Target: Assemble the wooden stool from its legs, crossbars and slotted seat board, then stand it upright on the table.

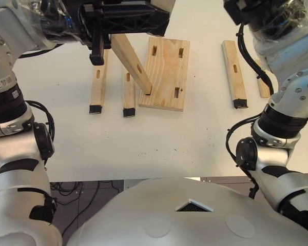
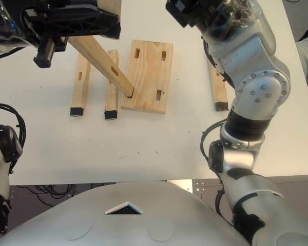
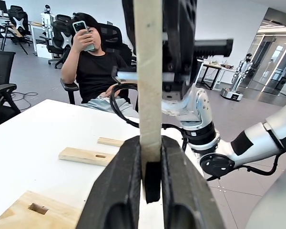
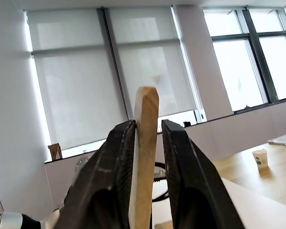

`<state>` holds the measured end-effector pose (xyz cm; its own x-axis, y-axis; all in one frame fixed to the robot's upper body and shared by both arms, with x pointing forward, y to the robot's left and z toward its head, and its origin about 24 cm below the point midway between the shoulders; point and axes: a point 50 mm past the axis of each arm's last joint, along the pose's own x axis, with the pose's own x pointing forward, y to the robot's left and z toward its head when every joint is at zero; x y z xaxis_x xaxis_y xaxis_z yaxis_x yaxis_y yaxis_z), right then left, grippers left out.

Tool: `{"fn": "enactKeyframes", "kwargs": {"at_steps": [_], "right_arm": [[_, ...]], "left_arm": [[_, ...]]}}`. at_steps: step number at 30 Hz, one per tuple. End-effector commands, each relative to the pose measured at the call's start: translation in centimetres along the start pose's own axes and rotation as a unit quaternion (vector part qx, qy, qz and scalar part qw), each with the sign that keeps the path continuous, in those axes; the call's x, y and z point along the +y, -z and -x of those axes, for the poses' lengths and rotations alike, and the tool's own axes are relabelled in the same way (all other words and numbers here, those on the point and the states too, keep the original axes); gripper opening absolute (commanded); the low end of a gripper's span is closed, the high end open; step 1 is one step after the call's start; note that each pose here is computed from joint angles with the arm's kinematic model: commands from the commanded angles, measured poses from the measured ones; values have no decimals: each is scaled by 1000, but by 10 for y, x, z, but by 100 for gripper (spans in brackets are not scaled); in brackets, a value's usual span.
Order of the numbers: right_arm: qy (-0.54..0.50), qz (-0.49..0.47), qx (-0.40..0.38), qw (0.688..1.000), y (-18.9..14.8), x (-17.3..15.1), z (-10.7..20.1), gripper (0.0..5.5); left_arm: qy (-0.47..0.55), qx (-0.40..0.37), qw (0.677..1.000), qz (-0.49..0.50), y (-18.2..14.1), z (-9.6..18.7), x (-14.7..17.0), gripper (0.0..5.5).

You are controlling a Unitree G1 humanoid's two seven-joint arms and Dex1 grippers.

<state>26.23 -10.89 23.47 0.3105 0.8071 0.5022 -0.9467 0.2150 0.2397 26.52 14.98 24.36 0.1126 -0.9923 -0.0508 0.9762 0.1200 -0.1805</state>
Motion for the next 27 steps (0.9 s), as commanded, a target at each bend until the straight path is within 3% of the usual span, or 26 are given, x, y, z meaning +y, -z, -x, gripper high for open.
{"fn": "enactKeyframes", "kwargs": {"at_steps": [1, 4, 8, 16, 27], "right_arm": [[32, 70, 96, 992, 1, -11, 13, 170], [57, 145, 187, 970, -2, -27, 30, 216], [18, 135, 206, 969, -22, -31, 40, 273], [-94, 112, 263, 954, -39, -17, 36, 275], [-101, 111, 269, 951, -22, -24, 22, 275]], "left_arm": [[-27, 38, 997, -63, -16, 3, -2, 35], [-77, 105, 984, -123, -16, 7, 4, 35], [-84, 179, 963, -184, -9, 8, 7, 35], [-63, 230, 946, -222, -1, 6, 13, 35], [-35, 244, 941, -233, 10, -7, 10, 35]]}}
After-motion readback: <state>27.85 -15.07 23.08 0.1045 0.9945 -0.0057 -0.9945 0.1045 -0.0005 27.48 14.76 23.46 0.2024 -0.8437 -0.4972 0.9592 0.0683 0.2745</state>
